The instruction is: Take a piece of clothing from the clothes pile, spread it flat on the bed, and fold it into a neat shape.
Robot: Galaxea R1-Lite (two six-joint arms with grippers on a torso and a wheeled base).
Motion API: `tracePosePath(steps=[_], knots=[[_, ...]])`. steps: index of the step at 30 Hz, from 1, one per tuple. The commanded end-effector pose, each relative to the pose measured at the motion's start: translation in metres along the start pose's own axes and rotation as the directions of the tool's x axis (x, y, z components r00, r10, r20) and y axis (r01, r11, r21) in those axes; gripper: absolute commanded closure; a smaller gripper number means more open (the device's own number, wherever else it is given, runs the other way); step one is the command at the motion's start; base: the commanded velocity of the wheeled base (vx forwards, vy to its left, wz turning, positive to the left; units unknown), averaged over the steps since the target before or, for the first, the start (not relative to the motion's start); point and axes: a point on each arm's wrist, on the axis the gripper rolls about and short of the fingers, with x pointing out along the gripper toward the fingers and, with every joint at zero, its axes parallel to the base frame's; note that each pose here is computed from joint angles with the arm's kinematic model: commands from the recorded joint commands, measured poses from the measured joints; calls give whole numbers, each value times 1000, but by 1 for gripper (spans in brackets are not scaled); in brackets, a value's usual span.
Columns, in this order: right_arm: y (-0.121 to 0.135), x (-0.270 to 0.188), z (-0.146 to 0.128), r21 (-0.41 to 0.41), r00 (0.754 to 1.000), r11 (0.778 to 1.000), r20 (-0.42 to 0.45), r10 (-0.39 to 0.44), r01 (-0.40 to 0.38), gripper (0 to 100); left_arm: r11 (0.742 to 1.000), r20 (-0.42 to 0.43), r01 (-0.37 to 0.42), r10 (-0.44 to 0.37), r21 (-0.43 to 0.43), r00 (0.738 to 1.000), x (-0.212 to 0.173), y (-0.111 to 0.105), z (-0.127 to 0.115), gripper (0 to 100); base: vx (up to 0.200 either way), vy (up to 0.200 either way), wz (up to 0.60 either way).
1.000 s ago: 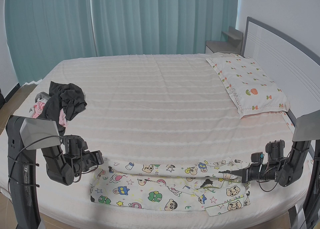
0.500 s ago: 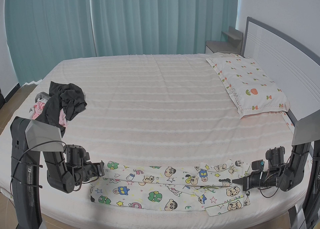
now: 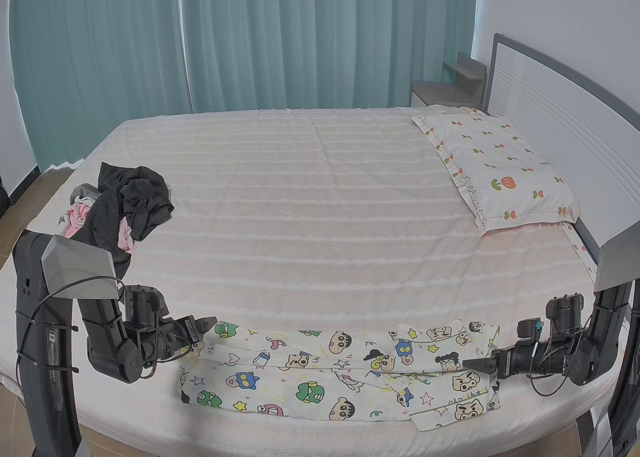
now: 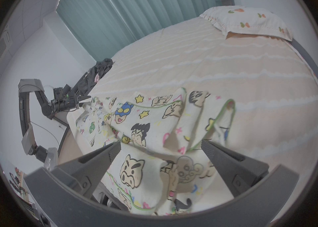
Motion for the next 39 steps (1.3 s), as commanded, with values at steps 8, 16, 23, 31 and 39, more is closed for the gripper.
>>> tracePosePath(steps=[8, 16, 23, 31, 39], knots=[[19, -8, 26, 55, 978, 997, 203, 51, -63, 0, 932, 75, 108, -87, -347, 993, -20, -3, 32, 0, 0, 0, 0], [27, 45, 18, 81, 986, 988, 115, 121, -131, 0, 936, 99, 137, -110, -326, 989, -17, 0, 23, 0, 0, 0, 0], [14, 64, 9, 131, 995, 987, 38, 94, -98, 0, 936, 126, 163, -130, -311, 984, -16, 0, 17, 0, 0, 0, 0], [9, 59, 4, 164, 998, 985, 6, 58, -58, 0, 937, 124, 163, -130, -309, 984, -16, 0, 16, 0, 0, 0, 0], [20, 31, 22, 135, 993, 991, 116, 8, -24, 0, 939, 118, 165, -135, -301, 984, -18, -2, 15, 0, 0, 0, 0]])
